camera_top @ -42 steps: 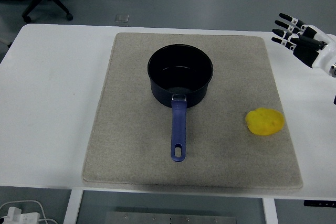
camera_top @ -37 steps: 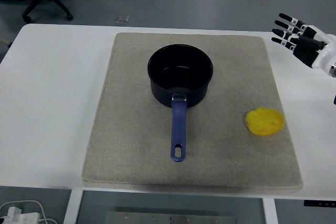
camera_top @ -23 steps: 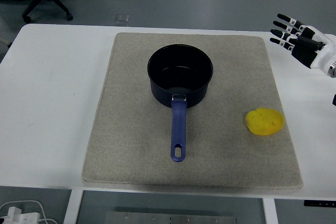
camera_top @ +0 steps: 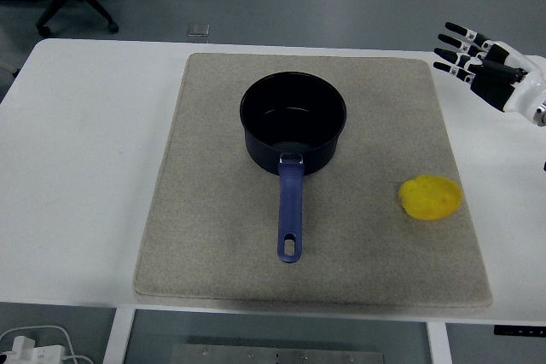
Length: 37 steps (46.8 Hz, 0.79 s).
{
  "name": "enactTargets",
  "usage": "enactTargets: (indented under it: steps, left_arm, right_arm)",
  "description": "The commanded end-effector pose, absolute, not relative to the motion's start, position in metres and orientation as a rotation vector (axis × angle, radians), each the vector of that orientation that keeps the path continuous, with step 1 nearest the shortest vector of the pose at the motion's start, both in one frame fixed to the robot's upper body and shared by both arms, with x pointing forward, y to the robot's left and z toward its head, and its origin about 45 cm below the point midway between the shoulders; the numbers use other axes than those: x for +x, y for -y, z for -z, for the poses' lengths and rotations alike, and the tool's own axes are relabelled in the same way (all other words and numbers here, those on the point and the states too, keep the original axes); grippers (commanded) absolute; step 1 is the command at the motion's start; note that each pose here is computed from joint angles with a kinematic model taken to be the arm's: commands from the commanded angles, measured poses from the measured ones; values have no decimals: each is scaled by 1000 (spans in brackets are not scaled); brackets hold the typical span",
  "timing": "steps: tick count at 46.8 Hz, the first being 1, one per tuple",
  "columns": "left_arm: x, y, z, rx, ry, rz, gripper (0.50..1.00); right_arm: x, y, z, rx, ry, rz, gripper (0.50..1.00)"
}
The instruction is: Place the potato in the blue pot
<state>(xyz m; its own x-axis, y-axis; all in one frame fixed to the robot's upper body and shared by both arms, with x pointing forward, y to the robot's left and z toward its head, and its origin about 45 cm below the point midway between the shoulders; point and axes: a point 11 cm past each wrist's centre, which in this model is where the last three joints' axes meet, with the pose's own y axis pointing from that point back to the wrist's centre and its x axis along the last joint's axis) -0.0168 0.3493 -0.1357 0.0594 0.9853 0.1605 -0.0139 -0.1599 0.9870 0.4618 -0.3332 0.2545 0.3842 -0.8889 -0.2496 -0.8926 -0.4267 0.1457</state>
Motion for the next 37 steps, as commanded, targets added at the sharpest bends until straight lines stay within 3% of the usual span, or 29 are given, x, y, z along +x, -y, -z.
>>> enactTargets:
  steps: [1, 21, 28, 37]
  left_arm:
    - [-17, -350, 136, 1348, -1077, -1285, 996]
    - [-17, -350, 136, 1347, -1076, -1286, 996]
    - [-17, -350, 136, 1348, -1077, -1285, 996]
    - [-17, -350, 136, 1348, -1077, -1285, 996]
  right_arm:
    - [463, 333, -259, -2625, -1663, -432, 938]
    - [466, 345, -275, -2785, -1715, -207, 938]
    - [463, 365, -287, -2799, -1757, -141, 938]
    - [462, 357, -289, -2924, -1699, -49, 938]
